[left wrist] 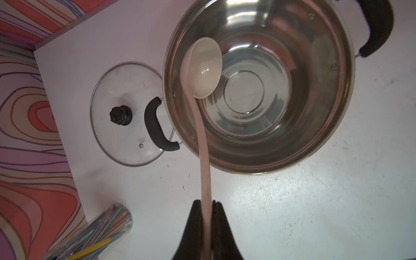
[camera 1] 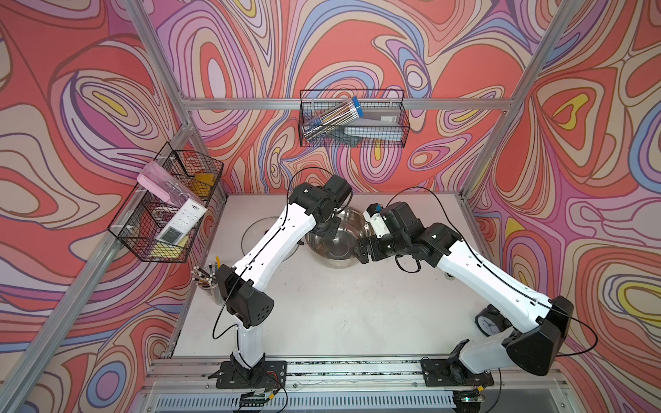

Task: Stir the soup with a spoon
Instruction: Stir the soup in the pan with a stick.

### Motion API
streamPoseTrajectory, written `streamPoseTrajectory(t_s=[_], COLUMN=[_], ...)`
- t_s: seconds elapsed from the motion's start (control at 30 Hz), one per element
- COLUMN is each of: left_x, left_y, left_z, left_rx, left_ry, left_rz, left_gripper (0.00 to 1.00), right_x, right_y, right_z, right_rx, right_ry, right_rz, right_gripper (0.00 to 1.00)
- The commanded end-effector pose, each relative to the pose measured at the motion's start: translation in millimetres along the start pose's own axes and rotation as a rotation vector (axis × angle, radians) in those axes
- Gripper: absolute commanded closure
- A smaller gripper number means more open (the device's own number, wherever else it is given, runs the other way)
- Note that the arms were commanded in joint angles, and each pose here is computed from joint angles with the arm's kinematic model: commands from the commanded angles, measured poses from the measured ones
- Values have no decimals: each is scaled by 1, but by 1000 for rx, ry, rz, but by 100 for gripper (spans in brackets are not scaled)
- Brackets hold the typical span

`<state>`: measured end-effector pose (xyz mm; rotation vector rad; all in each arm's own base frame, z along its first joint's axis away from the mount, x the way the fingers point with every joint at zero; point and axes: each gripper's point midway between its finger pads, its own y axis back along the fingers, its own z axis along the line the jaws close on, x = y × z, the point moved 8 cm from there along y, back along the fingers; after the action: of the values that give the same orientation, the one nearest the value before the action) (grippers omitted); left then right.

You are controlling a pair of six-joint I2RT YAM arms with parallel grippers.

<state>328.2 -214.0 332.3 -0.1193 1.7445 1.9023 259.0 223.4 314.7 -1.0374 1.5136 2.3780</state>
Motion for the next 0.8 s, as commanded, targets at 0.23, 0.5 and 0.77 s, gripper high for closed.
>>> streamPoseTrajectory(t_s=[0.23, 0.5, 0.77], left_x=[-16, 25, 57], left_y=[-5, 10, 22], left_z=[-44, -43, -9], left_rx=[284, 373, 141], left_ry=[-43, -24, 16], left_rz=[-27, 84, 158], left_gripper=[100, 100, 100], right_x=[-1, -1, -2], right_y=[21, 15, 7], right_z=[0, 1, 4], right_rx=[33, 15, -16], right_ry=[3, 2, 6], right_rz=[-43, -39, -29], right_gripper=[2, 2, 2])
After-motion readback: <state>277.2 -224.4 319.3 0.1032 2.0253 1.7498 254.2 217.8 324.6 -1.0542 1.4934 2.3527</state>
